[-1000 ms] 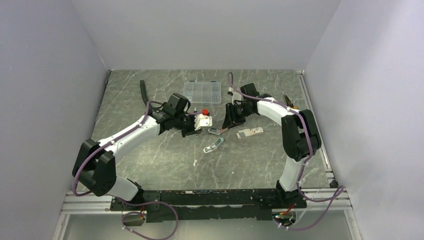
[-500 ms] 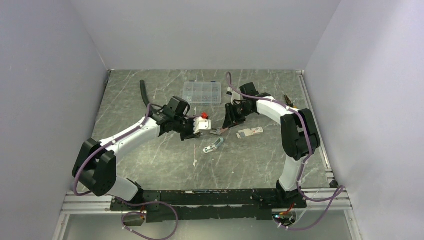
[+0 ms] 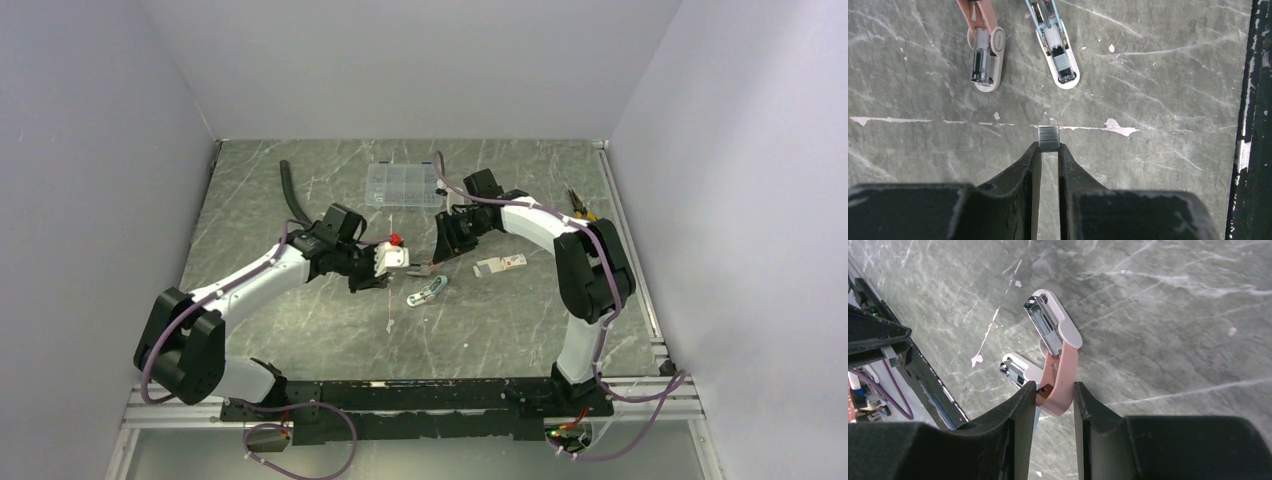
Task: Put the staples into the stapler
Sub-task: Move the stapler to the center of the board.
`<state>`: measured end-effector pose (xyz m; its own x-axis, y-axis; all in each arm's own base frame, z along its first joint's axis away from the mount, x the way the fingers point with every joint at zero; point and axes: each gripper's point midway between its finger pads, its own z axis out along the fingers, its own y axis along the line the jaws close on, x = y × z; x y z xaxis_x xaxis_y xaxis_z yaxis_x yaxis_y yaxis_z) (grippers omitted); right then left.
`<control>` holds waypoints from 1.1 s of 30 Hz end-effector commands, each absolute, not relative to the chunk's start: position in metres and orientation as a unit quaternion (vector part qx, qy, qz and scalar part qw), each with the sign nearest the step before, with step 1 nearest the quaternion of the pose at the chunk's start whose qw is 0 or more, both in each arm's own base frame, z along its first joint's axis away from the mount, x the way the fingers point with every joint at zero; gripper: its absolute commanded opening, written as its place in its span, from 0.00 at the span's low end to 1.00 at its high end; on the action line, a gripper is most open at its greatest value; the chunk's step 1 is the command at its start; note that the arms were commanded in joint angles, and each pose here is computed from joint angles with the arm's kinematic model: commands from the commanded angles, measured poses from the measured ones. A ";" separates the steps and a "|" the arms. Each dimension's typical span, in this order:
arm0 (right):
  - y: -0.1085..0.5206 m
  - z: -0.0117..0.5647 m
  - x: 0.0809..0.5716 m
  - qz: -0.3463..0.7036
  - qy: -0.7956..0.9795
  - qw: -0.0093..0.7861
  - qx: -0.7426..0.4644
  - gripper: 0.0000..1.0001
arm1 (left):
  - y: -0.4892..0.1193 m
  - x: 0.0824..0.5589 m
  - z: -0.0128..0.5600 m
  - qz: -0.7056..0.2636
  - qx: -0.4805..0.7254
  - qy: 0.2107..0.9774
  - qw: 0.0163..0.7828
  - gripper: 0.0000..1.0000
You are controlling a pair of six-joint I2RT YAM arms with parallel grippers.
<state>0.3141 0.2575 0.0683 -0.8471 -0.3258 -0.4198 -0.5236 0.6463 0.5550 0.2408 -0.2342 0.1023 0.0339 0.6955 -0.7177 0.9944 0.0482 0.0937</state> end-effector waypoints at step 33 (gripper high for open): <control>0.361 0.087 0.277 0.422 0.819 0.153 -0.358 0.16 | -0.174 0.236 0.083 -0.214 0.607 0.694 0.323 0.18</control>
